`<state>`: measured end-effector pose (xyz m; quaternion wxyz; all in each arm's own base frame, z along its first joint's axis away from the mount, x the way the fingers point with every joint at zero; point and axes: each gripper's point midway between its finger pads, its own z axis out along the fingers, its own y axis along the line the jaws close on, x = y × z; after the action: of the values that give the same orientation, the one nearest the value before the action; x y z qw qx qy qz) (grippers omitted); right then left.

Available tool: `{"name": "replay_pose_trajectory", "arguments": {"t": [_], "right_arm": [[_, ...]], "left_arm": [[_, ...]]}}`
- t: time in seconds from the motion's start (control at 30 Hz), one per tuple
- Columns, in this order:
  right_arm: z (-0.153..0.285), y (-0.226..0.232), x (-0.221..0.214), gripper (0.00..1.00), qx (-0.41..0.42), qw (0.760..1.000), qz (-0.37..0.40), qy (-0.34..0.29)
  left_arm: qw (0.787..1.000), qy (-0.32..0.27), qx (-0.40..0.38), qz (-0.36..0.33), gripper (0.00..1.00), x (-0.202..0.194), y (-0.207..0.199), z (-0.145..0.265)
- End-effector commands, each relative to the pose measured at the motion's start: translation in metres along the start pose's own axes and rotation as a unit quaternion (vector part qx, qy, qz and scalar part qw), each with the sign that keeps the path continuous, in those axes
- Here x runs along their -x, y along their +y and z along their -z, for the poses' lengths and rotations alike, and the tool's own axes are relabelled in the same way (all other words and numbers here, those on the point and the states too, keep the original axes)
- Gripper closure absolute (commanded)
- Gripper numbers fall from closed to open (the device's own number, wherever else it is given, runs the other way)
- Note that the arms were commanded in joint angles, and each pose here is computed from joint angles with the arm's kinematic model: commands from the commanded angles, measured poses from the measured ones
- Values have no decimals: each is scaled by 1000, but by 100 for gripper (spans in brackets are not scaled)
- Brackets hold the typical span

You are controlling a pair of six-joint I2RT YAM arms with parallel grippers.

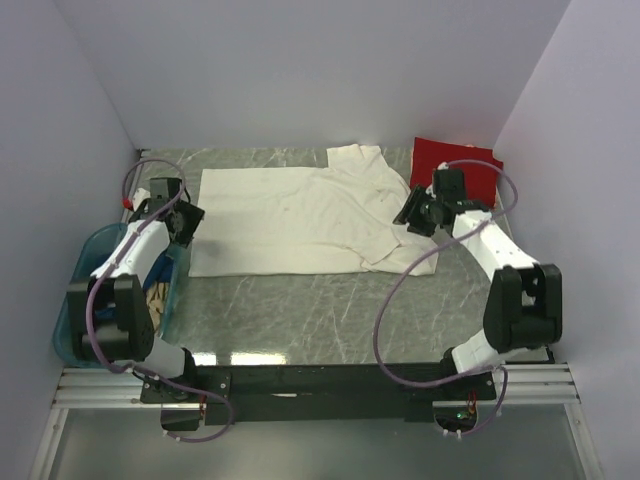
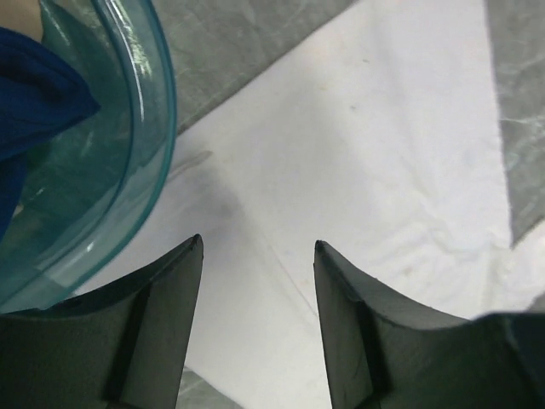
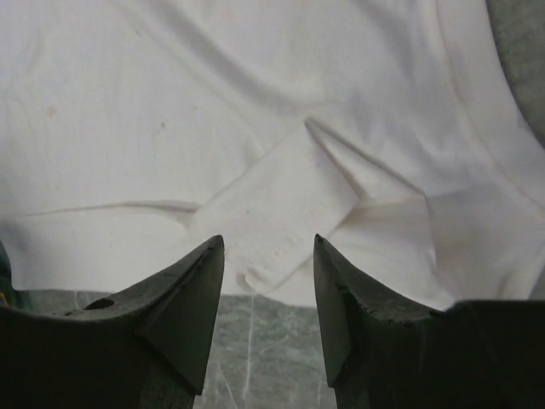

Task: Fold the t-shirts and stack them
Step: Fold the tshirt

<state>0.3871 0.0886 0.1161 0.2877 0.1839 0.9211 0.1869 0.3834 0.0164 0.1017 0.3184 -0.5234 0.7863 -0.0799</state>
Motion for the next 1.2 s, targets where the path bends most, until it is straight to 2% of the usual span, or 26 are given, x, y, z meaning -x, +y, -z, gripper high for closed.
{"name": "replay_pose_trajectory", "arguments": {"t": [0.0, 0.17, 0.33, 0.63, 0.77, 0.97, 1.17], "right_arm": [[18, -2, -15, 47, 10, 1000, 3, -25], [14, -22, -50, 47, 14, 1000, -10, -19], [1, -31, -59, 48, 3, 1000, -16, -12], [-25, -86, -62, 49, -63, 996, -67, 3], [-26, -98, -60, 51, -68, 993, -91, 7], [-12, -88, -50, 51, -53, 995, -86, -14], [-1, -51, -51, 50, -10, 998, -60, -31]], "left_arm": [[999, 0, -53, -4, 40, 3, -15, 25], [996, 17, -88, -16, 40, -17, -21, 44], [993, 37, -108, -34, 41, -41, -25, 55], [995, 51, -75, -50, 41, -55, -8, 42], [995, 67, -52, -48, 41, -65, 4, 30], [996, 79, -18, -36, 42, -79, 27, 13], [996, 81, 13, -31, 43, -86, 48, 2]]}}
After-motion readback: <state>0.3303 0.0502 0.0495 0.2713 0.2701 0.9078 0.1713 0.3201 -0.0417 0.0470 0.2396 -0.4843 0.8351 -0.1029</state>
